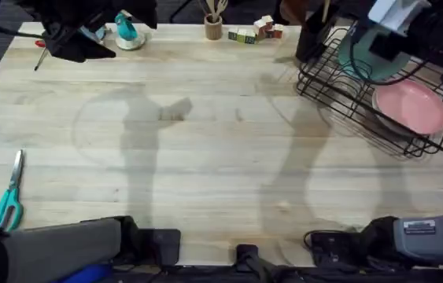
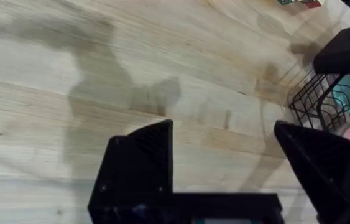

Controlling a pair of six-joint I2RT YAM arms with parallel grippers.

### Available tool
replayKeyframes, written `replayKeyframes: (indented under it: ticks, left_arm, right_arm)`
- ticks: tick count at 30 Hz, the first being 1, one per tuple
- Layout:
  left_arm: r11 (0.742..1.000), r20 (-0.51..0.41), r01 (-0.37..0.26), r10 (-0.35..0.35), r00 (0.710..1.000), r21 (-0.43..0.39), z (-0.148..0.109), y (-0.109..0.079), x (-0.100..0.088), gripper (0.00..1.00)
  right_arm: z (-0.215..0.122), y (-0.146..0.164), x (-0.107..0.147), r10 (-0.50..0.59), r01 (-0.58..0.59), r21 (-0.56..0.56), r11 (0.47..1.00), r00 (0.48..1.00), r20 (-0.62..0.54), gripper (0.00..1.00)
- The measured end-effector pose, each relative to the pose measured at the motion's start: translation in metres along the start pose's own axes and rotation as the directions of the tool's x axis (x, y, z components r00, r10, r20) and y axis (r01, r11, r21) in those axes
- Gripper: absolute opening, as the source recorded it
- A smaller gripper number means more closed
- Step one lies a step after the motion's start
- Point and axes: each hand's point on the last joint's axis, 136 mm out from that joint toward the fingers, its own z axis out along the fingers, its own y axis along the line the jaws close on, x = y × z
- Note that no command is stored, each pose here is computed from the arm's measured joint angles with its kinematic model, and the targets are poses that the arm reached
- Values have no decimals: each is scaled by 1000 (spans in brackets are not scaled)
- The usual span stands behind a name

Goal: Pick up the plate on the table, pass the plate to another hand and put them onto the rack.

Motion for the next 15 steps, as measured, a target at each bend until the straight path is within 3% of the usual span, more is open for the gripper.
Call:
replayKeyframes:
  ticks: [1, 3, 9, 15]
  left_arm:
    - [1000, 0, 0, 0, 1000, 0, 0, 0, 0, 993]
    - [1000, 0, 0, 0, 1000, 0, 0, 0, 0, 993]
    - [1000, 0, 0, 0, 1000, 0, 0, 0, 0, 994]
    - [1000, 1, 0, 0, 1000, 0, 0, 0, 0, 994]
  right_arm:
    - [0, 1, -2, -2, 2, -1, 1000, 1000, 3, 924]
    - [0, 1, -5, -3, 4, -2, 1000, 1000, 8, 989]
    - [-14, -16, -9, 76, -76, 44, 996, 997, 4, 995]
    - [-52, -46, -21, 236, -239, 119, 964, 971, 38, 995]
